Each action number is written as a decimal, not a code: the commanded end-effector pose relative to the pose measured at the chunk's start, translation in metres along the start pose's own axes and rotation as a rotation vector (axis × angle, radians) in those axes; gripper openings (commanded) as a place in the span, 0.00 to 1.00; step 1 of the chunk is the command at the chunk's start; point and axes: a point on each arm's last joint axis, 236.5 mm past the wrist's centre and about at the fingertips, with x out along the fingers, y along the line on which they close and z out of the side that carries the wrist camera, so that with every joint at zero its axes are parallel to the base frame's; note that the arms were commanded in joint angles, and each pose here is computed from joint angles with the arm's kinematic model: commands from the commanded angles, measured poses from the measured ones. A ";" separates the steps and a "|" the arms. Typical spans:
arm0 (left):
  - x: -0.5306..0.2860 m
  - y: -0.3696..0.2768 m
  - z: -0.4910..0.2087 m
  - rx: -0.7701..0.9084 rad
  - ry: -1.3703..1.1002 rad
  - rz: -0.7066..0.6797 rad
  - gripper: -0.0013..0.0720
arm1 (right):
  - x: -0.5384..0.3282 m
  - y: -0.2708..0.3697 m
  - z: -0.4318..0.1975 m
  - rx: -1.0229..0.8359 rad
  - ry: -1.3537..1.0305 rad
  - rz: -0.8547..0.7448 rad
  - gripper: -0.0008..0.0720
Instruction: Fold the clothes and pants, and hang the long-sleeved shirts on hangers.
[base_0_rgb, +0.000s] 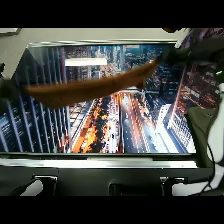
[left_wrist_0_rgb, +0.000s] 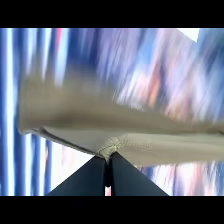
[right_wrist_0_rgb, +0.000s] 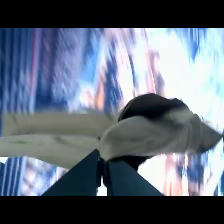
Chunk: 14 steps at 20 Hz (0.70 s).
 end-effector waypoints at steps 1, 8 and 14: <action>-0.117 -0.079 0.099 0.161 -0.356 0.013 0.04 | -0.127 0.101 0.075 -0.183 -0.346 -0.019 0.05; -0.295 -0.113 0.082 0.268 -0.679 0.251 0.04 | -0.356 0.235 0.033 -0.369 -0.720 -0.141 0.05; -0.288 -0.095 0.054 0.241 -0.585 0.307 0.04 | -0.345 0.220 0.011 -0.279 -0.624 -0.164 0.05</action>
